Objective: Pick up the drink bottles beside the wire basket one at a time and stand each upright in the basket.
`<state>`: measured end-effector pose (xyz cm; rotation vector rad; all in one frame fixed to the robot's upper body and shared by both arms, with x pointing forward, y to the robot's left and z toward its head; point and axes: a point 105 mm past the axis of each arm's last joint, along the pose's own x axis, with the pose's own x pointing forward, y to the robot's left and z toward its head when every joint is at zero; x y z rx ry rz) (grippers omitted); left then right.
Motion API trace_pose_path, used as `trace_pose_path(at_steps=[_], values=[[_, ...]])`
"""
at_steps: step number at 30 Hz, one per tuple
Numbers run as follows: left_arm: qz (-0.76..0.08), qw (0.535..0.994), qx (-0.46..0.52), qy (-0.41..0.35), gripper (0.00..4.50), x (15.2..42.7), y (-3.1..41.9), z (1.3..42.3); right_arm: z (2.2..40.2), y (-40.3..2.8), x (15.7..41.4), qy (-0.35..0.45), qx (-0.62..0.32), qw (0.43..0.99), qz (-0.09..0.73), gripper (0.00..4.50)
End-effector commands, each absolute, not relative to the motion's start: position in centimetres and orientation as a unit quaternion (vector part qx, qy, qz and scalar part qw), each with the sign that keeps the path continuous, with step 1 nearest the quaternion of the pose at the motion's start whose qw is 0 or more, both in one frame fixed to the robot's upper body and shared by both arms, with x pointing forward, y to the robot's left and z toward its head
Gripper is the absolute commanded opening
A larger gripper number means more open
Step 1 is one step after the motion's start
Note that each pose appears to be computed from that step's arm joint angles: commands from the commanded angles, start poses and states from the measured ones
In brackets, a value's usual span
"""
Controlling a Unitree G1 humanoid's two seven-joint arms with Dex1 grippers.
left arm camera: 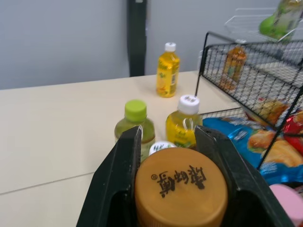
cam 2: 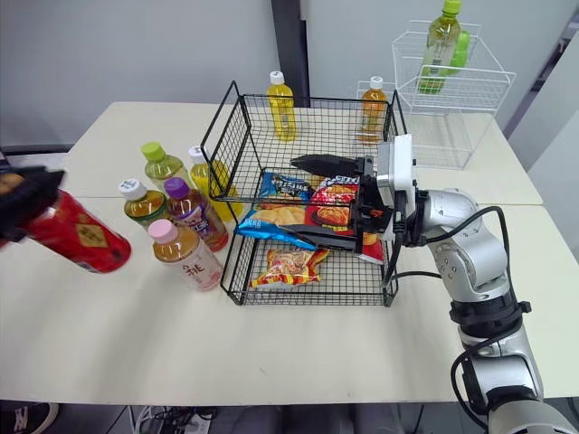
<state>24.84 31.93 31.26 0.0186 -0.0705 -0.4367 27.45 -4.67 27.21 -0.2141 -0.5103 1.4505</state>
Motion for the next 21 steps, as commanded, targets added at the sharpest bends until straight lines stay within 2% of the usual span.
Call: trace_pose_path(at_steps=[1, 6, 11, 17, 21], values=[[-0.277, 0.958, 0.041, -0.068, 1.39, 23.6, 30.6, 36.2, 28.7, -5.0, 26.9, -0.263, -0.104, 0.721, 0.633, 4.50], [-0.347, 0.926, 0.073, -0.127, 1.39, 25.1, 27.5, 41.1, 28.9, -5.8, 27.7, -0.267, -0.117, 0.762, 0.578, 4.50], [-0.410, 0.890, 0.078, -0.185, 1.39, 28.2, 23.6, 44.8, 29.1, -7.7, 28.4, -0.279, -0.145, 0.806, 0.502, 4.50], [-0.469, 0.851, 0.068, -0.226, 1.39, 32.2, 18.2, 47.7, 29.5, -9.7, 28.4, -0.293, -0.148, 0.858, 0.395, 4.50], [-0.505, 0.829, 0.045, -0.236, 1.39, 34.3, 14.2, 47.9, 29.1, -10.3, 28.0, -0.290, -0.162, 0.878, 0.343, 4.50]])
